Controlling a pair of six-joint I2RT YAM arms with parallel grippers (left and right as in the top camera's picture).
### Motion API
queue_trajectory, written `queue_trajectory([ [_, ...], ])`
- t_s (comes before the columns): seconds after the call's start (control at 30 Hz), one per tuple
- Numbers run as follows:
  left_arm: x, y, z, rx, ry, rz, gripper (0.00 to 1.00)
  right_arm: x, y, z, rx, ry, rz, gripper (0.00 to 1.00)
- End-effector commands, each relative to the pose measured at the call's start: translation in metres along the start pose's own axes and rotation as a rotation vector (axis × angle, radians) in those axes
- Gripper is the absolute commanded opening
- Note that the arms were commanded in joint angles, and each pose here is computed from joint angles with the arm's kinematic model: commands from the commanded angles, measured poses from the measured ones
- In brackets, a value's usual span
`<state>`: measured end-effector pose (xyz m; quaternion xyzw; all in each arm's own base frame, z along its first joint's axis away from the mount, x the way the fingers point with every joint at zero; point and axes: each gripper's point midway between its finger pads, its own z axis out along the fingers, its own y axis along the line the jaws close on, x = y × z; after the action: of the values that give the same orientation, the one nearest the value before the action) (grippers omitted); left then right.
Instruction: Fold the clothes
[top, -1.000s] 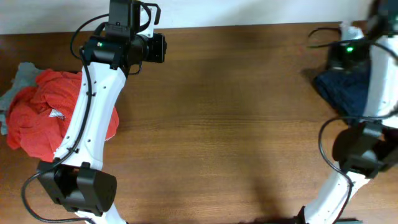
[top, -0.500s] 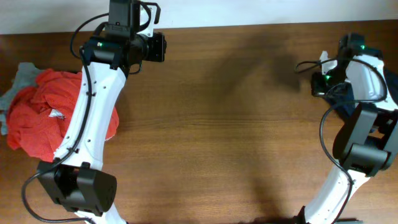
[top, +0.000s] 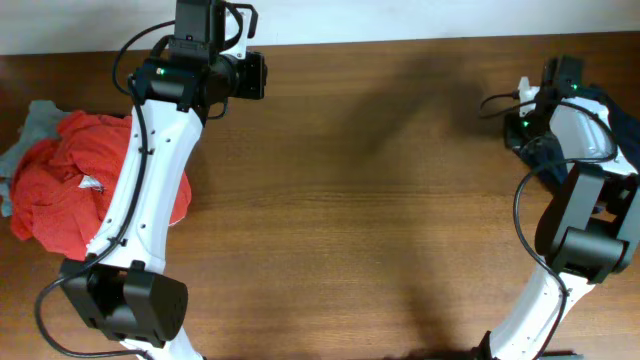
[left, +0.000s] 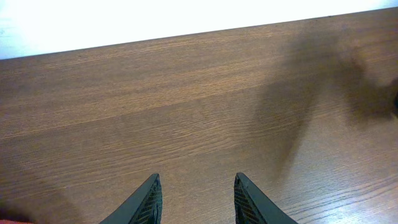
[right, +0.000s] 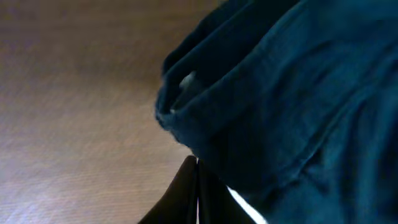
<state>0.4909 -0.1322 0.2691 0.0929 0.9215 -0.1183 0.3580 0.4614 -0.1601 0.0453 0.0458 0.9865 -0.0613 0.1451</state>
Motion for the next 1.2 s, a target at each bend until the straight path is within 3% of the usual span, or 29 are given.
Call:
queue_trajectory([
  [0.0,-0.008,0.001,-0.014,-0.015,-0.035,0.023,0.37,-0.009,-0.021,0.004,0.109,-0.033,0.006,0.04],
  [0.33,-0.008,0.001,-0.014,-0.016,-0.036,0.023,0.38,-0.043,-0.064,-0.003,0.196,-0.199,0.082,0.04],
  [0.53,-0.012,0.009,-0.015,-0.064,-0.053,0.024,0.37,-0.059,-0.039,-0.032,0.067,-0.254,0.061,0.04],
  [0.6,-0.013,0.009,-0.015,-0.063,-0.054,0.024,0.38,-0.074,-0.037,-0.072,0.061,-0.312,0.126,0.17],
  [0.67,-0.012,0.009,-0.015,-0.063,-0.052,0.023,0.43,-0.089,-0.029,-0.125,0.019,-0.390,0.119,0.54],
  [0.73,-0.011,0.009,-0.017,-0.062,-0.050,0.023,0.47,-0.093,-0.017,-0.175,-0.051,-0.452,0.100,0.79],
  [0.77,-0.011,0.008,-0.020,-0.062,-0.051,0.023,0.49,-0.093,-0.012,-0.187,-0.079,-0.465,0.092,0.85],
  [0.8,-0.012,0.009,-0.027,-0.064,-0.057,0.022,0.54,-0.092,-0.002,-0.212,-0.136,-0.492,0.076,1.00],
  [0.97,-0.017,0.022,-0.076,-0.094,-0.105,-0.004,0.70,-0.067,0.040,-0.283,-0.347,-0.539,0.023,0.99],
  [1.17,-0.001,0.039,-0.129,-0.136,-0.099,-0.046,0.80,-0.028,0.054,-0.308,-0.393,-0.469,0.034,0.99],
])
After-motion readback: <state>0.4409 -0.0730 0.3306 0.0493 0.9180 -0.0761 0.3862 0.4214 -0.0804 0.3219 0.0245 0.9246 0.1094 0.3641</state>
